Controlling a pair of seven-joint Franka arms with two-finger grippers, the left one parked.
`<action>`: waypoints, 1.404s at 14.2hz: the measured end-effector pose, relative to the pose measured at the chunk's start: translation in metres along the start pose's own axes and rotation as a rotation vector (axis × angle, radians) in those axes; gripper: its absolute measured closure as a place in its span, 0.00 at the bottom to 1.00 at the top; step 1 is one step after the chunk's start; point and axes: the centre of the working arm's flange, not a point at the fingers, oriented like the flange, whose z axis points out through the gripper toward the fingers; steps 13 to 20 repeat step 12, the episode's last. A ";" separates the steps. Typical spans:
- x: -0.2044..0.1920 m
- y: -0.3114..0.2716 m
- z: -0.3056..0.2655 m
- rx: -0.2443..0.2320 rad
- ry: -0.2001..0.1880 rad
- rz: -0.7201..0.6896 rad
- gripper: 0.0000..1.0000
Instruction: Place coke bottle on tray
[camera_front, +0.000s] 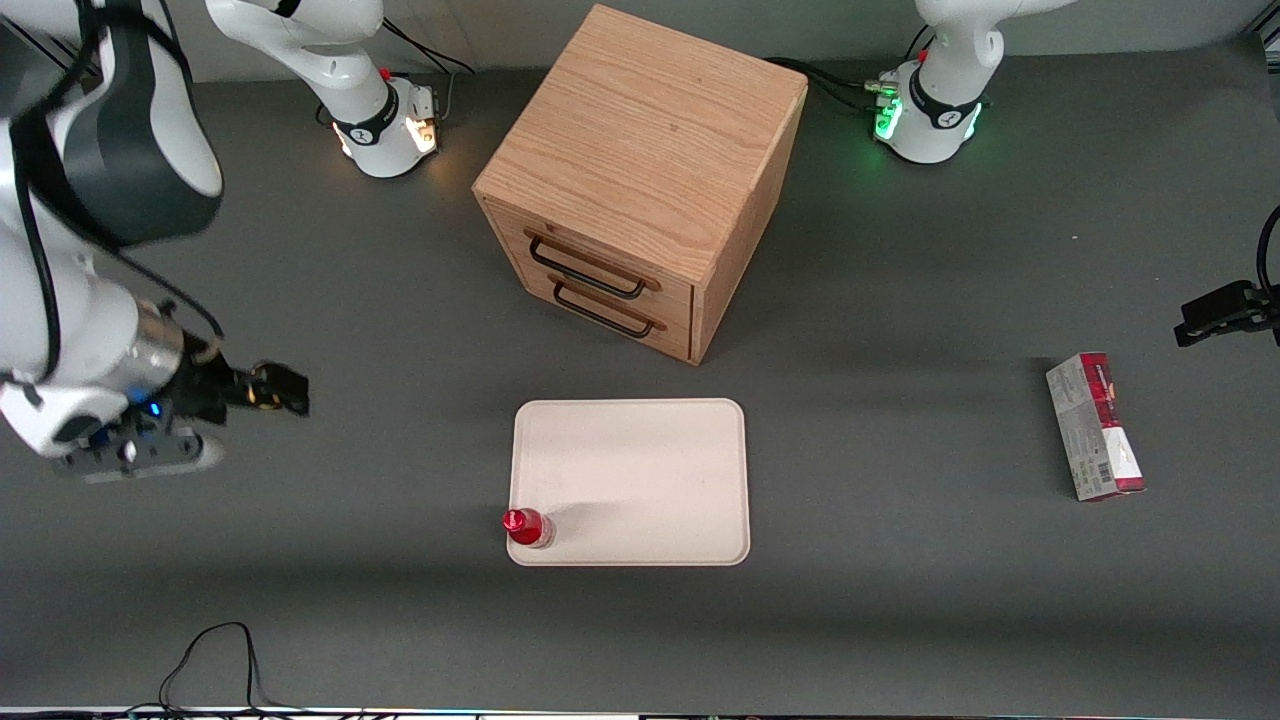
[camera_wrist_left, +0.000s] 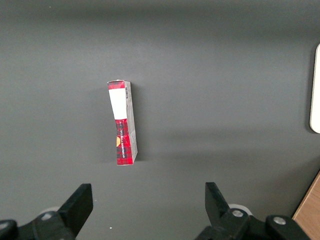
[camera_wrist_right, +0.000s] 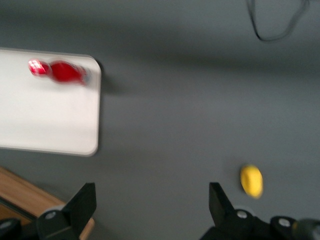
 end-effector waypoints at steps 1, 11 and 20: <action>-0.026 0.002 -0.004 -0.017 -0.008 0.006 0.00; -0.155 0.058 0.002 0.001 0.039 0.082 0.00; -0.152 0.058 0.001 0.002 0.045 0.082 0.00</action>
